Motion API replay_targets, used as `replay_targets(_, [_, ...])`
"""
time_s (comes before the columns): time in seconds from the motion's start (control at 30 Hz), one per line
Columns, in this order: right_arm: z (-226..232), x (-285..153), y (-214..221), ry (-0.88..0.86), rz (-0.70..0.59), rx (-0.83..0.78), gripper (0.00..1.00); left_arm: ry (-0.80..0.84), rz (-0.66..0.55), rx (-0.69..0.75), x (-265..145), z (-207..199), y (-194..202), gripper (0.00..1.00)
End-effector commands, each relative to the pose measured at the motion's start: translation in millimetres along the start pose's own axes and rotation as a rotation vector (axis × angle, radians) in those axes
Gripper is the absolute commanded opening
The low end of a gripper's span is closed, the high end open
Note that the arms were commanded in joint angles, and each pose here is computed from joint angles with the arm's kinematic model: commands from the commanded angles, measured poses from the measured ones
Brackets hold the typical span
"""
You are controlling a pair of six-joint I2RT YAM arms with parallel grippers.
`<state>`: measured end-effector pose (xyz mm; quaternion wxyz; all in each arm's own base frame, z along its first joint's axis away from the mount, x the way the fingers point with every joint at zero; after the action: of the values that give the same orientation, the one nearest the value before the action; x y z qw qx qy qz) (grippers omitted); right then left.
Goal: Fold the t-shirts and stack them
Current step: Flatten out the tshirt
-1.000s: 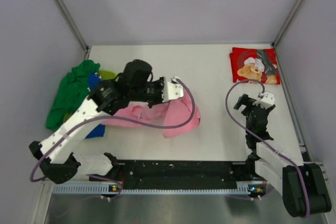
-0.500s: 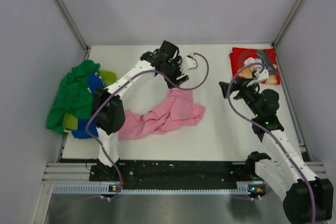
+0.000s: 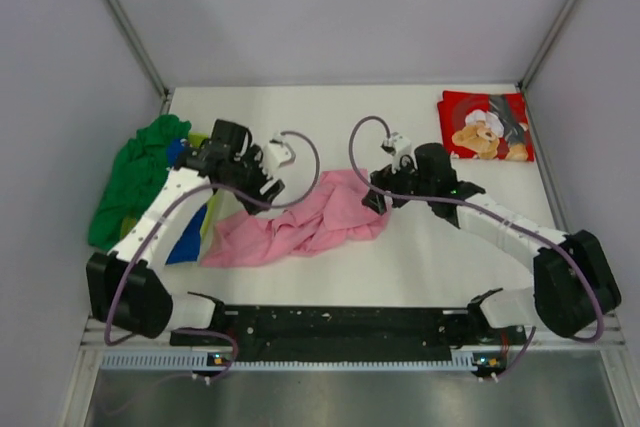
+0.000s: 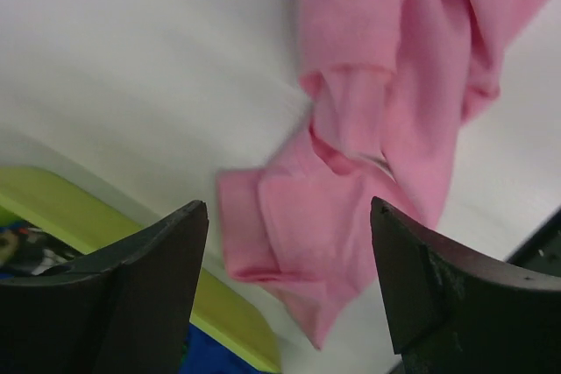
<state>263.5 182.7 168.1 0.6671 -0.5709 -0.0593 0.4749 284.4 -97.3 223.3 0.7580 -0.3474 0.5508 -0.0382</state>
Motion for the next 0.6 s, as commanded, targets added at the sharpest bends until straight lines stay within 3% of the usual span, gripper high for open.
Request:
replay_targets(0.0, [-3,23,17,0.086,0.192,-0.044,0.83,0.114,0.15,0.027,9,-53,72,0.79])
replay_targets(0.17, [-26,46,32,0.239,0.332,0.06,0.83,0.074,0.255,0.064,27,-76,128,0.8])
replay_targets(0.27, [-28,56,38,0.223,0.37,0.071,0.78,0.061,0.325,0.066,42,-80,151,0.8])
replay_targets(0.33, [-26,61,45,0.191,0.403,0.089,0.6,0.027,0.358,0.061,52,-75,158,0.8])
replay_targets(0.43, [-25,62,52,0.168,0.443,0.108,0.25,0.015,0.402,0.05,66,-70,167,0.77])
replay_targets(0.5, [-24,57,49,0.174,0.444,0.101,0.0,0.001,0.425,0.03,70,-65,166,0.64])
replay_targets(0.57, [-20,49,36,0.177,0.41,0.082,0.0,-0.046,0.447,0.018,69,-54,160,0.3])
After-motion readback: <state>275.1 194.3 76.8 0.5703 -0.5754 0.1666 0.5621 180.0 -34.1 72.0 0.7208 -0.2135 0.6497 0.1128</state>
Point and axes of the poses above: each gripper's point midway between its finger pads, its own x axis out along the fingers, its own z axis along the line the jaws close on, y = z × x, the point moved 6 cm from there along -x, back along the fingers, and after that the axes turned 5 degrees about x, right-handed, at the moved point
